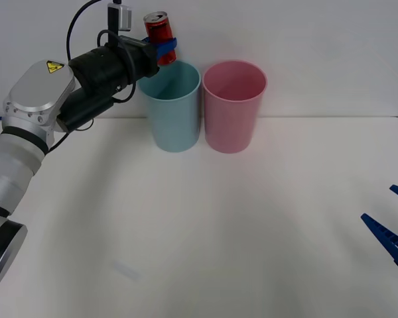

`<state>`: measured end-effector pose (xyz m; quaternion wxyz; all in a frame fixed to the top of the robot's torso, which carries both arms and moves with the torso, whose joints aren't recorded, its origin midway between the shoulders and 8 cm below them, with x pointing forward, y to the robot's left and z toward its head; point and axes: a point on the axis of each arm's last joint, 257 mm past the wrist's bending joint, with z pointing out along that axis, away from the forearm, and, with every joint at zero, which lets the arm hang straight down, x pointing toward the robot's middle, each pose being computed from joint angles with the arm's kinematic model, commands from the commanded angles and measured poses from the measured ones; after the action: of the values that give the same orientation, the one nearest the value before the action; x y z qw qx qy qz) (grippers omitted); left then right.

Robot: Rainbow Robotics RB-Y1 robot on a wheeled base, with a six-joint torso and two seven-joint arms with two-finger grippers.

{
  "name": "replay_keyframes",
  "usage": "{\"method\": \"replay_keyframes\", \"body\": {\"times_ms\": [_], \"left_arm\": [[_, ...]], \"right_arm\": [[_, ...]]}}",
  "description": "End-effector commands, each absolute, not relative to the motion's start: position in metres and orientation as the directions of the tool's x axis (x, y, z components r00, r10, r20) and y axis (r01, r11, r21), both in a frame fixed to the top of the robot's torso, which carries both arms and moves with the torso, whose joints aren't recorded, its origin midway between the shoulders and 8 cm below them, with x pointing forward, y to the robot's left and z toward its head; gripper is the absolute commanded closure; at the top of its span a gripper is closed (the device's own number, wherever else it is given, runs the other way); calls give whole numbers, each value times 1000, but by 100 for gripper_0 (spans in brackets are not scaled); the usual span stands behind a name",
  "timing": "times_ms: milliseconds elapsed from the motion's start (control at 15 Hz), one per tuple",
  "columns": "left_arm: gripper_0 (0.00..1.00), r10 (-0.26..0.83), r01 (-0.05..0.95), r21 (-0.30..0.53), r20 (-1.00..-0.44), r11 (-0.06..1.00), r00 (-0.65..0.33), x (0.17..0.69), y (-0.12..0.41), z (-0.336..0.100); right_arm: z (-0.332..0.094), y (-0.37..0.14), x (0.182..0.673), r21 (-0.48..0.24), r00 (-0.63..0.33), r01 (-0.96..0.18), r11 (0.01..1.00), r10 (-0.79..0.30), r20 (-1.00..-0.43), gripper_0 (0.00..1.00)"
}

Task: Grasp the object on the table and drop it into the matching bin: aluminum can to the light blue bin, PET bottle to the pink bin.

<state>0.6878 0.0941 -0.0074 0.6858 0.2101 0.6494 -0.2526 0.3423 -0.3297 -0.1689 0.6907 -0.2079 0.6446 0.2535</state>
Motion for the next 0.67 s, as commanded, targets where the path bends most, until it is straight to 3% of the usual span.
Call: {"method": "replay_keyframes", "body": {"times_ms": [67,667], "left_arm": [[0,-67,619,-32,-997,785,34,688,94,-7],[0,-99,631,-53,-994,774,37,677,106,-8]], "right_arm": [[-169,-330,342,39,41,-618,785,82,-996,0],[-169,-330,342,39,41,-618,785,82,-996,0]]}}
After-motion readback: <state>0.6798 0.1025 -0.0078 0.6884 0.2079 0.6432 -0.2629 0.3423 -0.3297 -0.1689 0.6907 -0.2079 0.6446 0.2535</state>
